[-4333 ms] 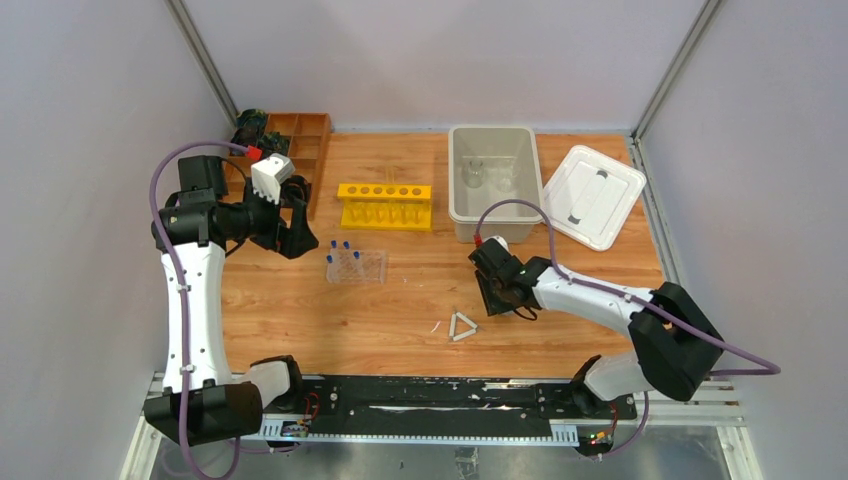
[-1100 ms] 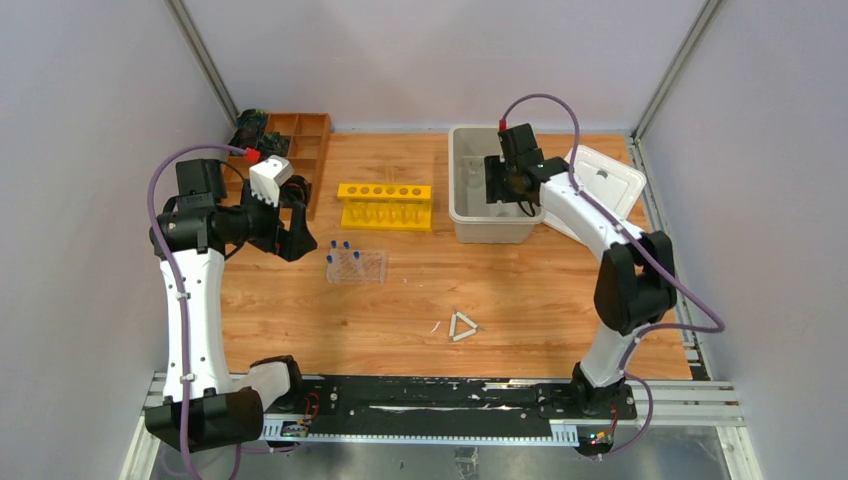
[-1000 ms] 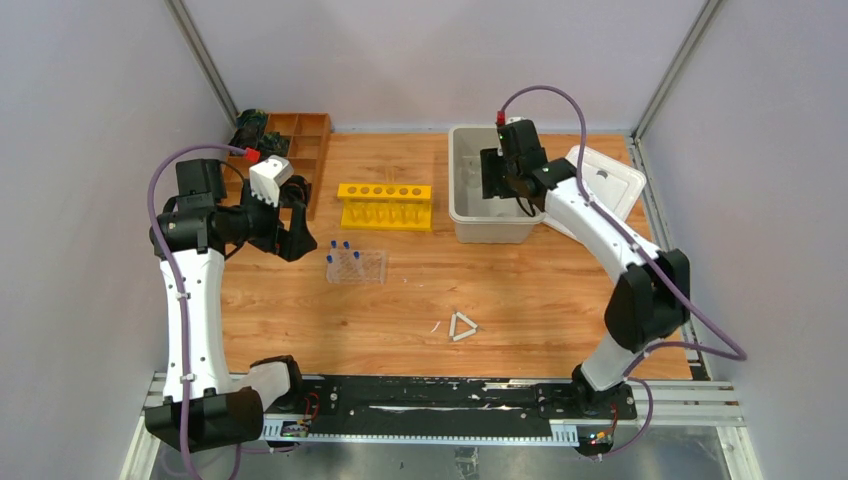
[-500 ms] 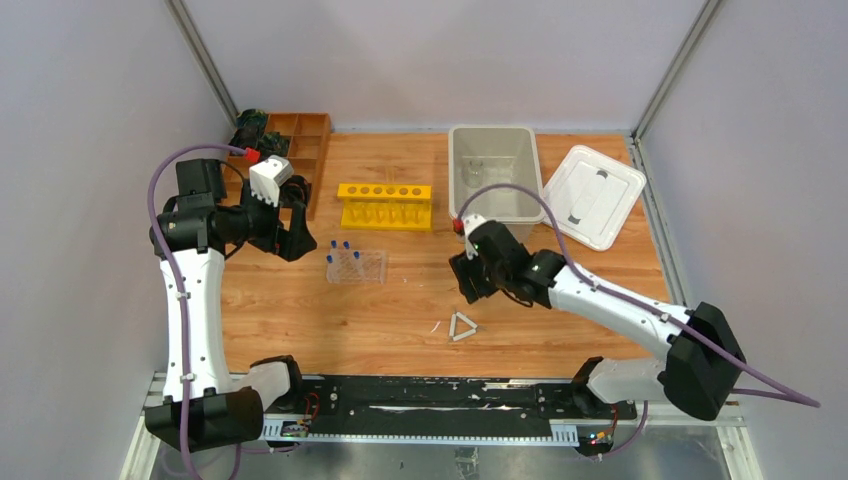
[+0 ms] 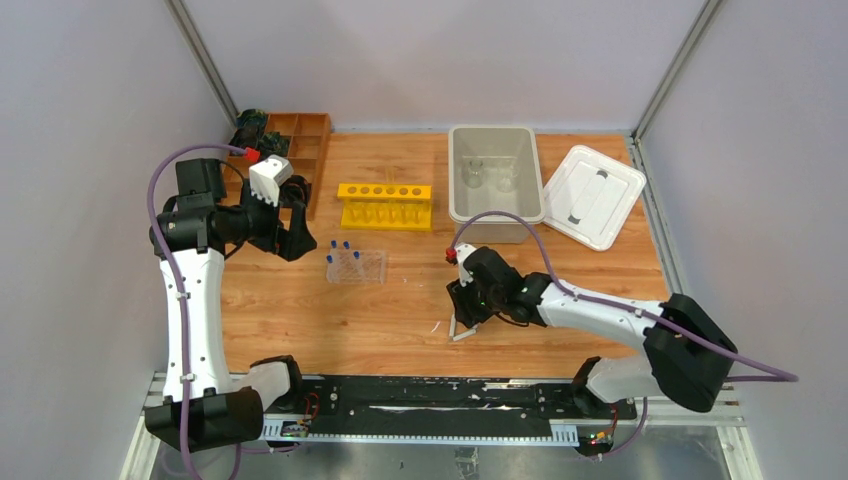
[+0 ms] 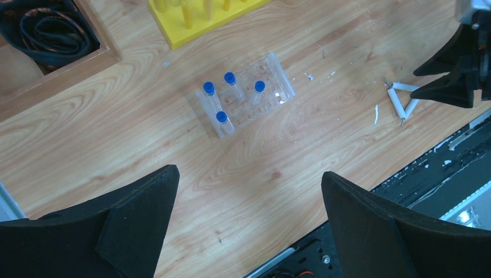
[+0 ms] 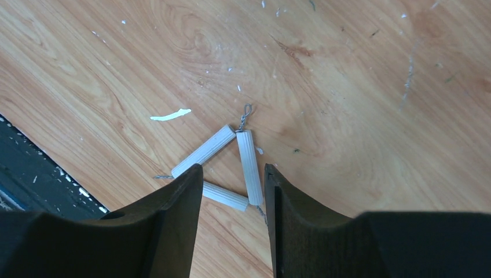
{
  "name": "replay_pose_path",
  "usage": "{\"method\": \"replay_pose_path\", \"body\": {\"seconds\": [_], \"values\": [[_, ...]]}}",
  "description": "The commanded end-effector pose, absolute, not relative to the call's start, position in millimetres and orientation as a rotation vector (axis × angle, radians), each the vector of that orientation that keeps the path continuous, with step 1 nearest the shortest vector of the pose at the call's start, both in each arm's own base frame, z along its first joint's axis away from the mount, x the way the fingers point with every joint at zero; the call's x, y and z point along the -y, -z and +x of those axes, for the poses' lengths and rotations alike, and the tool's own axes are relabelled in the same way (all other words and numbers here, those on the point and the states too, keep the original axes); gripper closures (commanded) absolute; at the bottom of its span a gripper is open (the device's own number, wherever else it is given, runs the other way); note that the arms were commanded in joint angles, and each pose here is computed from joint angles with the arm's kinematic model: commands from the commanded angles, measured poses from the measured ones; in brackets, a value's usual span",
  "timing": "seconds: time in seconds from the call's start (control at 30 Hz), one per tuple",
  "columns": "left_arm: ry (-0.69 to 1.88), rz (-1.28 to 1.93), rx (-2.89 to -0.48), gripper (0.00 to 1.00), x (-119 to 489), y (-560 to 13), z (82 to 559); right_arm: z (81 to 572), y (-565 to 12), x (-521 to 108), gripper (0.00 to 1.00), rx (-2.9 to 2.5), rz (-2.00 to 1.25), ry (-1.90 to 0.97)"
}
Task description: Organize the chemistry lab equipment
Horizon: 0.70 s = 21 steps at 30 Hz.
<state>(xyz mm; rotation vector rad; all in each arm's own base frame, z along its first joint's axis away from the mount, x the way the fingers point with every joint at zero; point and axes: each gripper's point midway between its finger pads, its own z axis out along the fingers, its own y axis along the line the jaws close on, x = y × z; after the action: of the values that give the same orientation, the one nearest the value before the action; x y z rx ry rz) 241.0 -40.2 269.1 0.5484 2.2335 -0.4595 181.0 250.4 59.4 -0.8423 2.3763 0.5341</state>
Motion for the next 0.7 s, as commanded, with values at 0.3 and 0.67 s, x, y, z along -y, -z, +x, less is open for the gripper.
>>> {"method": "replay_pose_path", "body": {"seconds": [0.3,0.67], "values": [[0.445,0.552,-2.201,0.00,40,-282,242,180,-29,-251,0.62,-2.430,-0.884,-0.463],[0.443,0.554,-2.186,0.00,41,-287,243,167,-7,-238,0.70,-2.488,-0.880,-0.435]]}}
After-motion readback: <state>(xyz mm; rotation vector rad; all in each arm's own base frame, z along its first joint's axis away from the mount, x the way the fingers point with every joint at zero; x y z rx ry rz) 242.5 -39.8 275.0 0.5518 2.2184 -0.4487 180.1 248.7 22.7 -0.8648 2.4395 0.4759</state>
